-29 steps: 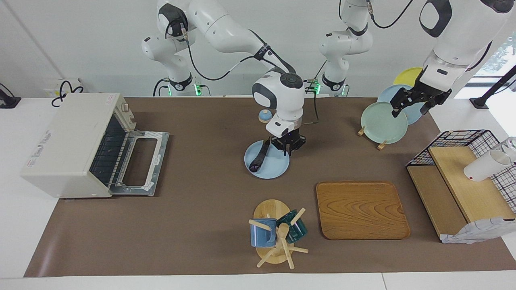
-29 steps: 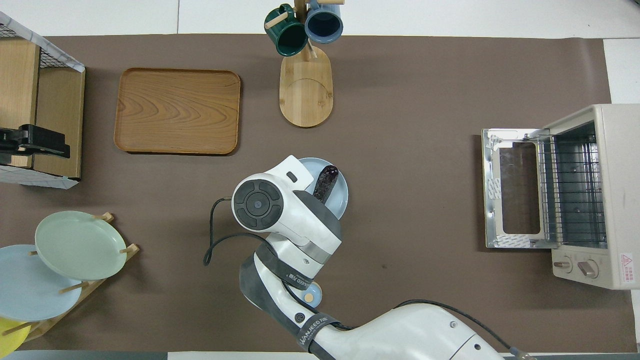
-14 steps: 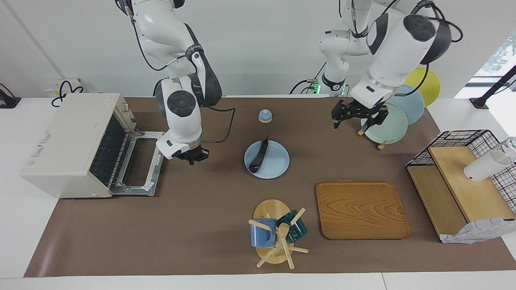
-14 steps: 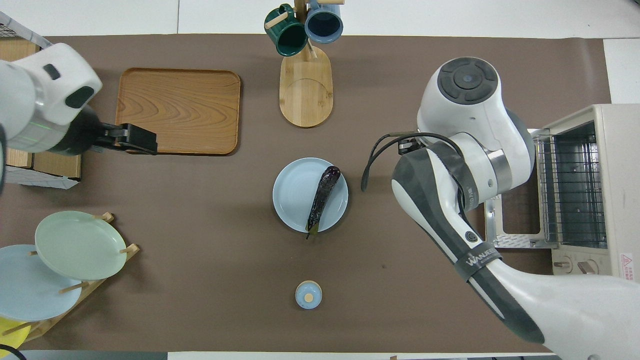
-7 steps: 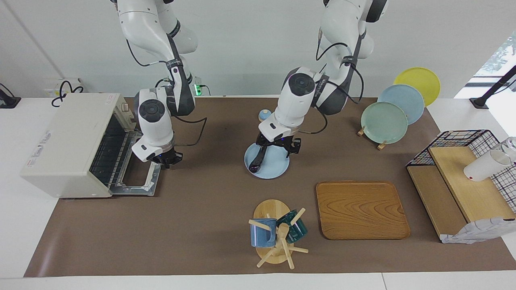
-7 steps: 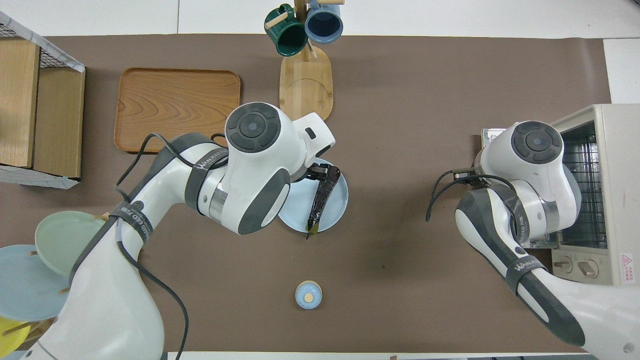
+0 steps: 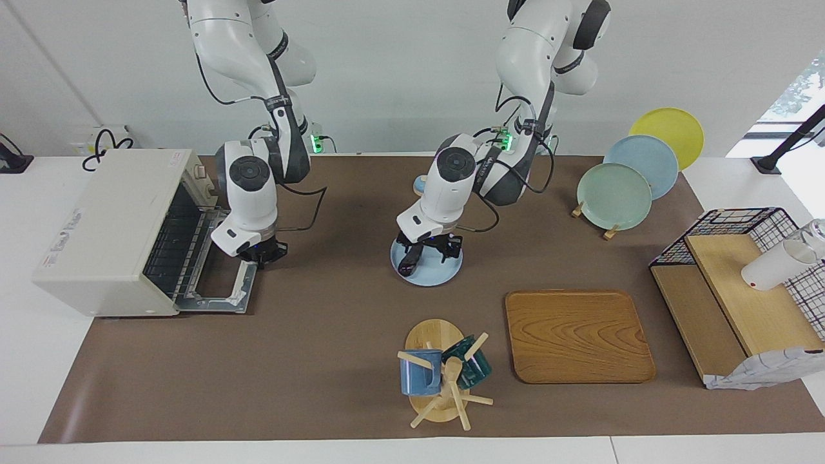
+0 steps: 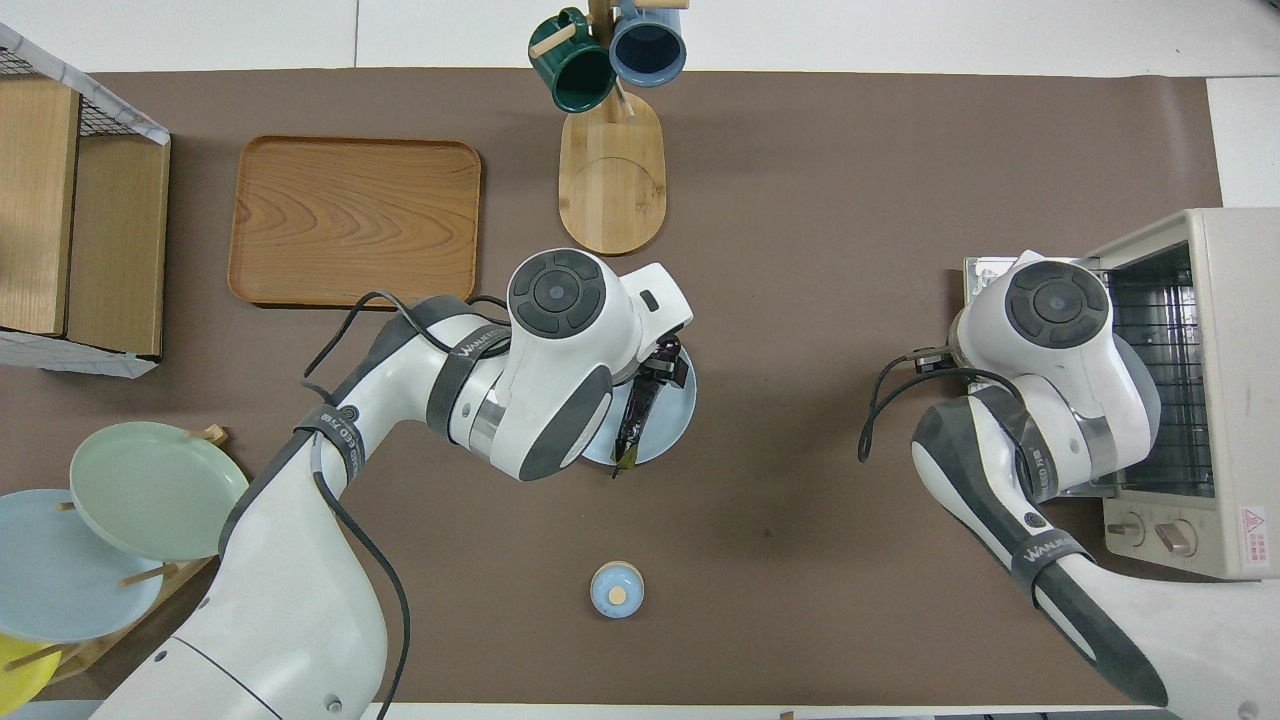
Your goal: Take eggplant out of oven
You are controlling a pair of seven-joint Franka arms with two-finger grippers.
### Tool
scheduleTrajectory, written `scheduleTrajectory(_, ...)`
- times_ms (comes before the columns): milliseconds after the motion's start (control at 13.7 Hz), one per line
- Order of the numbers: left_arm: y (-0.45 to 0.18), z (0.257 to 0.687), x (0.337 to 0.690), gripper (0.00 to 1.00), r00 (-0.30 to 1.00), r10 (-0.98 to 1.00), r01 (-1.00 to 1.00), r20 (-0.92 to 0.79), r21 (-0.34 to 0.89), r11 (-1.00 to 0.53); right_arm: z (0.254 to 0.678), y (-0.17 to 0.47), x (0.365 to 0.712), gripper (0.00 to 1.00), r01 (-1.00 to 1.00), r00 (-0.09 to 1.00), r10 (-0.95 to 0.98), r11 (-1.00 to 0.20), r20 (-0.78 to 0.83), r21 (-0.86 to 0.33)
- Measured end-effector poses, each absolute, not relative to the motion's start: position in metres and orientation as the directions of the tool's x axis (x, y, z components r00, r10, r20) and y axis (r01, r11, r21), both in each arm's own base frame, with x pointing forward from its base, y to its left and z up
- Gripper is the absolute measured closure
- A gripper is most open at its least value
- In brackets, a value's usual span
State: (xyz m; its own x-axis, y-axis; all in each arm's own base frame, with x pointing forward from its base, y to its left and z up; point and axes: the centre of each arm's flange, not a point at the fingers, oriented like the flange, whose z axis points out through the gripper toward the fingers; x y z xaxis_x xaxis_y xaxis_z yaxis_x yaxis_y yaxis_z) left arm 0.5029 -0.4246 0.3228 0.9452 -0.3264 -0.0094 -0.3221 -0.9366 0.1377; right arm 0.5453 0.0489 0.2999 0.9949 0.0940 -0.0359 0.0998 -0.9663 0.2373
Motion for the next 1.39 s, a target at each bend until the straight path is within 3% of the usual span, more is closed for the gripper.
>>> scheduleTrajectory(292,-0.423,0.309,0.496,0.0,0.944,-0.33,-0.326,-0.016,0.134,-0.936,0.3,0.054,0.544,0.99,0.163,0.987,0.155,-0.951,-0.05,0.264)
scheduleTrajectory(511,-0.425,0.308,0.494,0.04,0.943,-0.332,-0.328,-0.009,0.135,-0.935,0.329,0.058,0.552,0.99,0.234,0.971,0.211,-0.929,-0.108,0.287)
scheduleTrajectory(584,-0.425,0.305,0.492,0.12,0.942,-0.335,-0.331,-0.007,0.135,-0.934,0.351,0.055,0.556,0.99,0.244,0.969,0.218,-0.922,-0.118,0.3)
scheduleTrajectory(877,-0.421,0.301,0.492,0.63,0.944,-0.33,-0.327,-0.006,0.131,-0.936,0.428,0.007,0.561,0.99,0.246,0.969,0.228,-0.912,-0.091,0.328)
scheduleTrajectory(1169,-0.416,0.304,0.497,0.66,0.947,-0.321,-0.317,-0.008,0.127,-0.94,0.454,-0.039,0.556,0.99,0.241,0.971,0.228,-0.919,-0.076,0.312)
scheduleTrajectory(1388,-0.396,0.329,0.517,0.66,0.958,-0.285,-0.281,-0.019,0.123,-0.952,0.467,-0.068,0.552,0.99,0.201,0.979,0.185,-0.953,-0.09,0.228)
